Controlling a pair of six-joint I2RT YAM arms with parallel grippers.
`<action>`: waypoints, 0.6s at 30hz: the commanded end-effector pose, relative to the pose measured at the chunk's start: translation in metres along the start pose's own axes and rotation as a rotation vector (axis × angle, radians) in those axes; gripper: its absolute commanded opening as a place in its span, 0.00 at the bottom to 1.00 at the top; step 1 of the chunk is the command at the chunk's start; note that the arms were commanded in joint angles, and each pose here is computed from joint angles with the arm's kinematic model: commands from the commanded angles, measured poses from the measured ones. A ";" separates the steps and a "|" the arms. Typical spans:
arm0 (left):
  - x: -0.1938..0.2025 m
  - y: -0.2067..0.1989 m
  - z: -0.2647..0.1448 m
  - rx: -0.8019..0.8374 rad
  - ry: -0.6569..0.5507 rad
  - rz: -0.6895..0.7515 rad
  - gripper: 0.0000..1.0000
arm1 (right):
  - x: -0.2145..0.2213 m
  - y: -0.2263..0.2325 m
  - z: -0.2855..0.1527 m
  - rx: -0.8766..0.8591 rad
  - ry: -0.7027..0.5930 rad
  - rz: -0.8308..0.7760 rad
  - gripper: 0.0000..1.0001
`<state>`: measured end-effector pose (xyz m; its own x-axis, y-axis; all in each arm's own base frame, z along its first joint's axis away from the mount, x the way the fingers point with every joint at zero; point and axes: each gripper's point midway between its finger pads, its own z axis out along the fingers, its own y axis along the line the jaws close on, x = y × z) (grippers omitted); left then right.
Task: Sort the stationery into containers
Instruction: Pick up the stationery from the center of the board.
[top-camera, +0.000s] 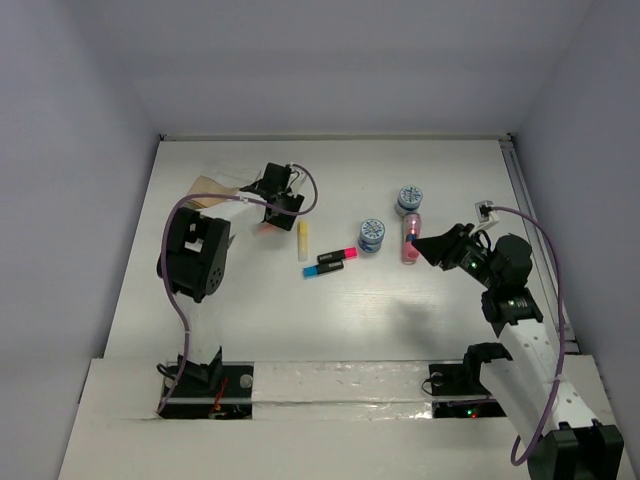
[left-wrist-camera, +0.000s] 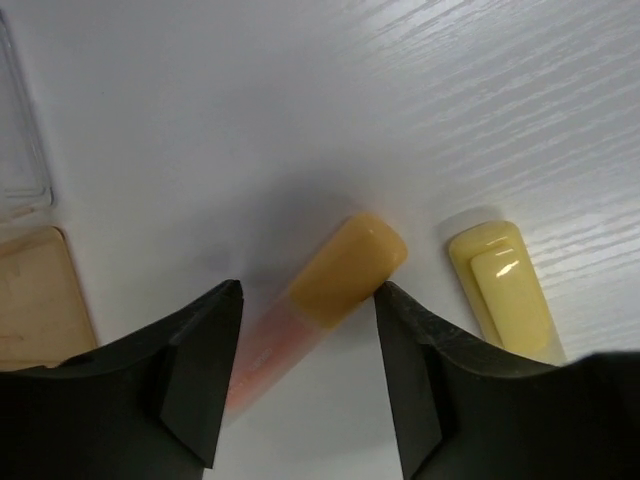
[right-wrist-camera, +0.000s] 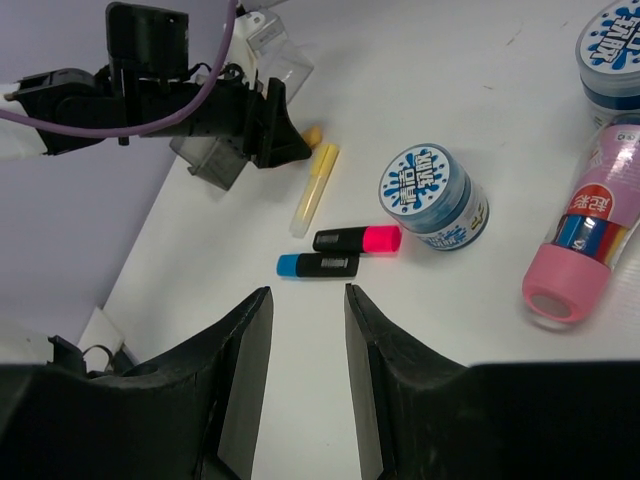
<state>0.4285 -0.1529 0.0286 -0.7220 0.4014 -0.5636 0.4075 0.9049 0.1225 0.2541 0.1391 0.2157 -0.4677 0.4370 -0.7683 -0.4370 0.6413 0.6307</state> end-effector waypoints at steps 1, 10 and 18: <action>-0.010 0.006 0.003 0.001 -0.008 0.002 0.49 | -0.005 0.003 0.001 -0.018 -0.024 -0.040 0.41; 0.004 0.011 0.016 -0.023 0.036 -0.007 0.19 | -0.005 0.002 0.001 -0.011 -0.023 -0.039 0.41; -0.035 0.026 -0.020 -0.091 -0.070 -0.063 0.00 | -0.002 0.000 0.003 -0.014 -0.016 -0.034 0.41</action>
<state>0.4417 -0.1470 0.0259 -0.7280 0.3848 -0.5673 0.3751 0.9163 0.1401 0.2561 0.1375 0.2147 -0.4610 0.4361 -0.7729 -0.4316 0.6508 0.6247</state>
